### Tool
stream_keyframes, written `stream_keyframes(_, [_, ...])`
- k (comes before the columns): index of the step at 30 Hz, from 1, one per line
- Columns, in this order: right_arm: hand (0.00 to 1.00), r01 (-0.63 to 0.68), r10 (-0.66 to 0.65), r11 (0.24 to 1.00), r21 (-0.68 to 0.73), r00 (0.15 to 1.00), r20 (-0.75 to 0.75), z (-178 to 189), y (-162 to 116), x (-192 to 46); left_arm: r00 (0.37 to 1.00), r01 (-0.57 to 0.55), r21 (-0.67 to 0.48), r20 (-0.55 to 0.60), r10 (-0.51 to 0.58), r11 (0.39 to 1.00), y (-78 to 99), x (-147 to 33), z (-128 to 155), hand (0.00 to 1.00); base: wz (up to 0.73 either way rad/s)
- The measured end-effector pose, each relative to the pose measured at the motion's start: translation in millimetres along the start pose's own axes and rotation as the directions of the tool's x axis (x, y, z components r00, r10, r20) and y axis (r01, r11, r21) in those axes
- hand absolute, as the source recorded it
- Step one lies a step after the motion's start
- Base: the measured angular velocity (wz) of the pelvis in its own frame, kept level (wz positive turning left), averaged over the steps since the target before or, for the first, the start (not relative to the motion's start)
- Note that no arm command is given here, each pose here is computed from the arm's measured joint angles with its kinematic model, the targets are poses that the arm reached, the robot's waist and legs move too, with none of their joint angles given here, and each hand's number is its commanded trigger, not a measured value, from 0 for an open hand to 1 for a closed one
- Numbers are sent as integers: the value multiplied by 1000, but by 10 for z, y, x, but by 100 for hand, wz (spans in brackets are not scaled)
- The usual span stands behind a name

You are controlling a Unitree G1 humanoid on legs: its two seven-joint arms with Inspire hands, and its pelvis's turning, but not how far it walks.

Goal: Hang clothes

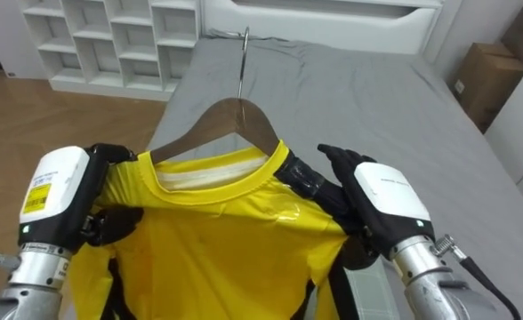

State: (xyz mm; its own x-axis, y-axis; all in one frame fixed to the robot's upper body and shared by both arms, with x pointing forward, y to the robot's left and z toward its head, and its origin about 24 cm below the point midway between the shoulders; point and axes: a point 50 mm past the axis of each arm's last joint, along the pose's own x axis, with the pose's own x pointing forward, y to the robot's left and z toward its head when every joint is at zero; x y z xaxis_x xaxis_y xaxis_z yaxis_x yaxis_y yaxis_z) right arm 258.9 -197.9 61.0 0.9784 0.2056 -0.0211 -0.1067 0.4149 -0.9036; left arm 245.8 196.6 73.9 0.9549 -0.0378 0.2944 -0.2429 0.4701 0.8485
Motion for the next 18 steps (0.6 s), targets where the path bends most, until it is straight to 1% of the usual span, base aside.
stream_keyframes(6, [0, 14, -14, 1000, 14, 1000, 14, 98, -21, 104, 1000, -8, -9, -6, 8, 1000, -7, -1, 6, 100, 1])
stream_keyframes(13, [0, 14, -14, 999, 42, 1000, -4, 127, 17, 125, 1000, -4, -6, -24, 4, 1000, -20, -3, -2, 100, 3])
stream_keyframes(18, [0, 27, -27, 999, 47, 1000, 11, 203, -21, 203, 999, -14, -13, -39, 13, 1000, -26, 8, 3, 100, 2])
